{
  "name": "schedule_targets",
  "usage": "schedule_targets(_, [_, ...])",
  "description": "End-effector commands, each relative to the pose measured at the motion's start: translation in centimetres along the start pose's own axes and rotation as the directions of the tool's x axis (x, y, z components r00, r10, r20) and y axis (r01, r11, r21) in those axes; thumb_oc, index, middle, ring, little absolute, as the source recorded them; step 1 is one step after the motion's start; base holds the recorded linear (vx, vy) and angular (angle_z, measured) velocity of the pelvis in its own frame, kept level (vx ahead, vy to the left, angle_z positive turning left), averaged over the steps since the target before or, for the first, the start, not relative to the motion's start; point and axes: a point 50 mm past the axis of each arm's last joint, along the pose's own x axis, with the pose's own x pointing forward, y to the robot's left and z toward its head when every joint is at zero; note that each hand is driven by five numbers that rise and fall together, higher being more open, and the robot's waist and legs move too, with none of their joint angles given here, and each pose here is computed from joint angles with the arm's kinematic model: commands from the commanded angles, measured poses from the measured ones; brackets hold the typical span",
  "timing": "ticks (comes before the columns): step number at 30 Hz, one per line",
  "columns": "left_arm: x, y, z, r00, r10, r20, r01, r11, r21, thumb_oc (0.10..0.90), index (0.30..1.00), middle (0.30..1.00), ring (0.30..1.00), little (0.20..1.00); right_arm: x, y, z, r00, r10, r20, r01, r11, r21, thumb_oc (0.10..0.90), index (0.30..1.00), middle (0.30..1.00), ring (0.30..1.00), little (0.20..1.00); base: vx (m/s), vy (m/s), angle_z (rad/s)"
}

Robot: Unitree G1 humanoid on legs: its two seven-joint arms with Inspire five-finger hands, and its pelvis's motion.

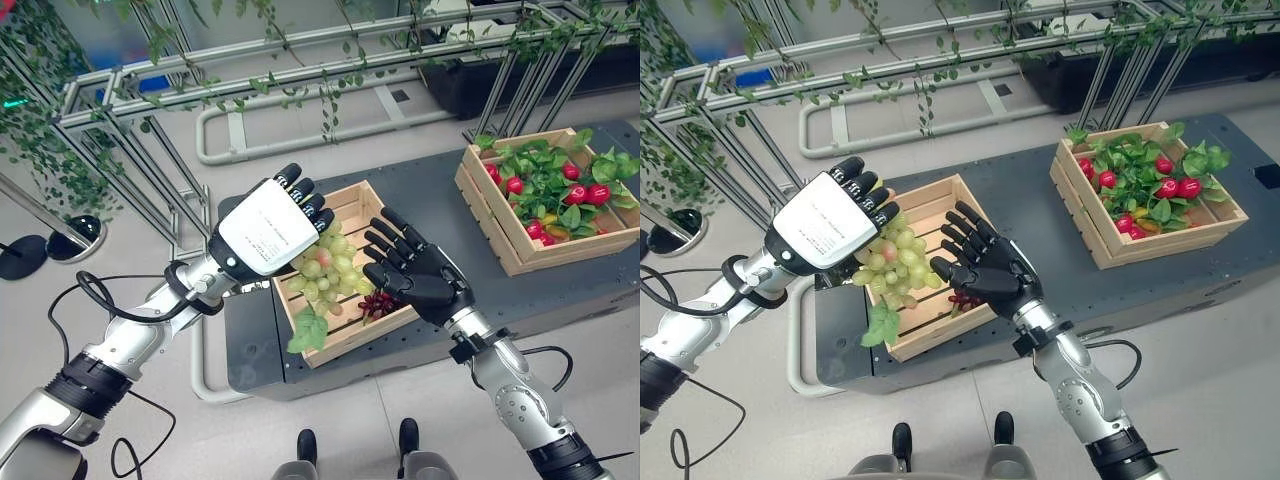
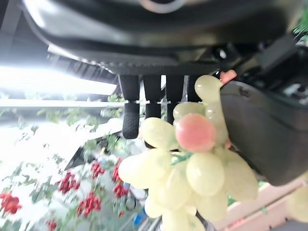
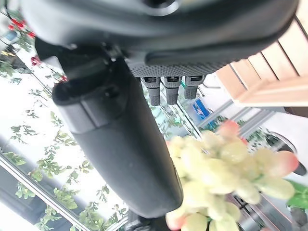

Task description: Pick up the fruits from the basket on one side to the basket on the other side

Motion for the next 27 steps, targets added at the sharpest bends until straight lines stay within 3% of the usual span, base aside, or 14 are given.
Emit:
schedule_targets(1, [2.3,1.4,-3.1,0.985,0.151,-0.082,-0.144,0.986,0.086,0.4,0.3,0.3,0.3,0.3,0.5,2.7,1.9,0.985,0.138,0.105,-0.147,0.986,0.081,0.8,0.9,0.9,0.9,0.9,0.06,-0.034,0.01])
schedule_targets(7, [3.2,1.9,-3.0,0.982,0.184,-0.034,-0.179,0.977,0.114,0.4,0.3,0.3,0.3,0.3,1.0,3.4,0.7,0.985,0.172,0.008,-0.172,0.978,0.117,0.8,0.9,0.9,0.9,0.9,0.04,-0.019,-0.01])
schedule_targets(13, [3.7,2.1,-3.2,0.99,0.138,0.028,-0.141,0.98,0.141,0.4,0.3,0.3,0.3,0.3,1.3,3.2,0.9,0.984,0.174,-0.049,-0.17,0.982,0.079,0.8,0.9,0.9,0.9,0.9,0.04,-0.021,0.0])
schedule_targets(27, [2.4,2.1,-4.6,0.998,0.057,0.001,-0.057,0.989,0.137,0.4,0.3,0.3,0.3,0.3,0.6,0.7,5.0,0.993,0.019,0.12,-0.008,0.996,-0.091,0.8,0.9,0.9,0.9,0.9,0.01,-0.006,0.0])
